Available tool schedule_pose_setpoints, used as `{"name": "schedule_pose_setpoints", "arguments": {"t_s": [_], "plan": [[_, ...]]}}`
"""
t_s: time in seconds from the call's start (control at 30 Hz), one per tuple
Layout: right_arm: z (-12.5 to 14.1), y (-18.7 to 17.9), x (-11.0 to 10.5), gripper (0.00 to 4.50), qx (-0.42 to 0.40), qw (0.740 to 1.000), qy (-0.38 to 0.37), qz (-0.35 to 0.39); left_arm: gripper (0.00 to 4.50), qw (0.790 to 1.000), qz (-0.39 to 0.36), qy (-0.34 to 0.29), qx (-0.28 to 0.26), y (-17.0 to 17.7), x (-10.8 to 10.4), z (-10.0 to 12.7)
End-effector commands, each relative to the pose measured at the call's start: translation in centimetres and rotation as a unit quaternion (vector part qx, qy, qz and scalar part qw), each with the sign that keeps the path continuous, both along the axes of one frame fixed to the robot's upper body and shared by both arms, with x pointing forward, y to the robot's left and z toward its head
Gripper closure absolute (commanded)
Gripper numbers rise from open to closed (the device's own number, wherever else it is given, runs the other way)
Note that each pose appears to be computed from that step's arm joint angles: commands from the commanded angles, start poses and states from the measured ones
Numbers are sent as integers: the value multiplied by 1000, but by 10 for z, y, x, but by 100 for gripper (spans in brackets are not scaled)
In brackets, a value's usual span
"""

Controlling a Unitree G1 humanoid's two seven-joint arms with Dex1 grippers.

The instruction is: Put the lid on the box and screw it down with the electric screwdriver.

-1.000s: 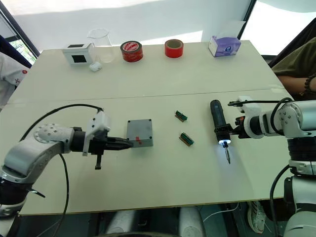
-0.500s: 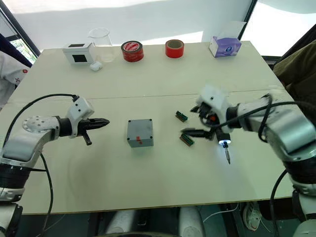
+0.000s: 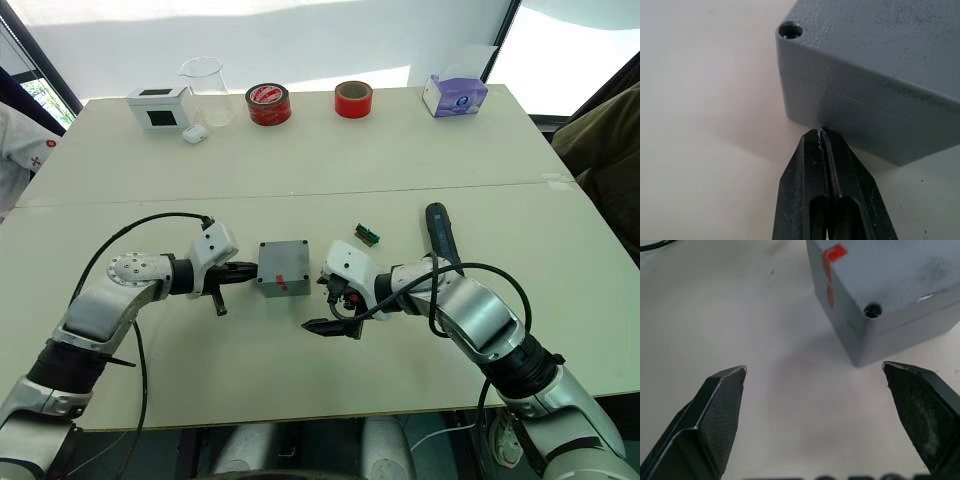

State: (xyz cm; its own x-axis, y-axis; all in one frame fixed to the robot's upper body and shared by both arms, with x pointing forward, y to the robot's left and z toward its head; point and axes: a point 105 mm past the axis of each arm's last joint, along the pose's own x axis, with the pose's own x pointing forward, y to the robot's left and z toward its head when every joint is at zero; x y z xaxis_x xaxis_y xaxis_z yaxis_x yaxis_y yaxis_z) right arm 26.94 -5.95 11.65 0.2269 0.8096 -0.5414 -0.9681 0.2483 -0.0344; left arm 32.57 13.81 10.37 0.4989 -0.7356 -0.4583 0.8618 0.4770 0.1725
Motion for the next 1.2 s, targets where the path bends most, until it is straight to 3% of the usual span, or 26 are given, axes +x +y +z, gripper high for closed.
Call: {"name": "schedule_pose_setpoints", "arguments": {"t_s": [0.03,0.17,0.4,0.53,0.67,0.83,1.2], "plan": [[15,18,-8,2,47,999,1,26,450,999,-22,-44,-16,-17,19,19],[16,27,-13,2,68,997,10,25,450,997,-3,-73,-34,-21,46,29],[25,10,-13,2,49,999,-16,3,450,997,0,-73,-6,1,48,28],[38,-7,0,2,44,998,-45,-27,450,998,20,-57,17,30,37,26],[32,-10,23,2,33,995,-73,-56,450,1000,-2,-18,14,28,6,16],[24,5,35,2,55,995,-65,-59,450,1000,6,0,-4,19,-9,6],[13,20,4,2,60,998,-24,12,450,999,-7,-16,-35,-10,-2,12]]}}
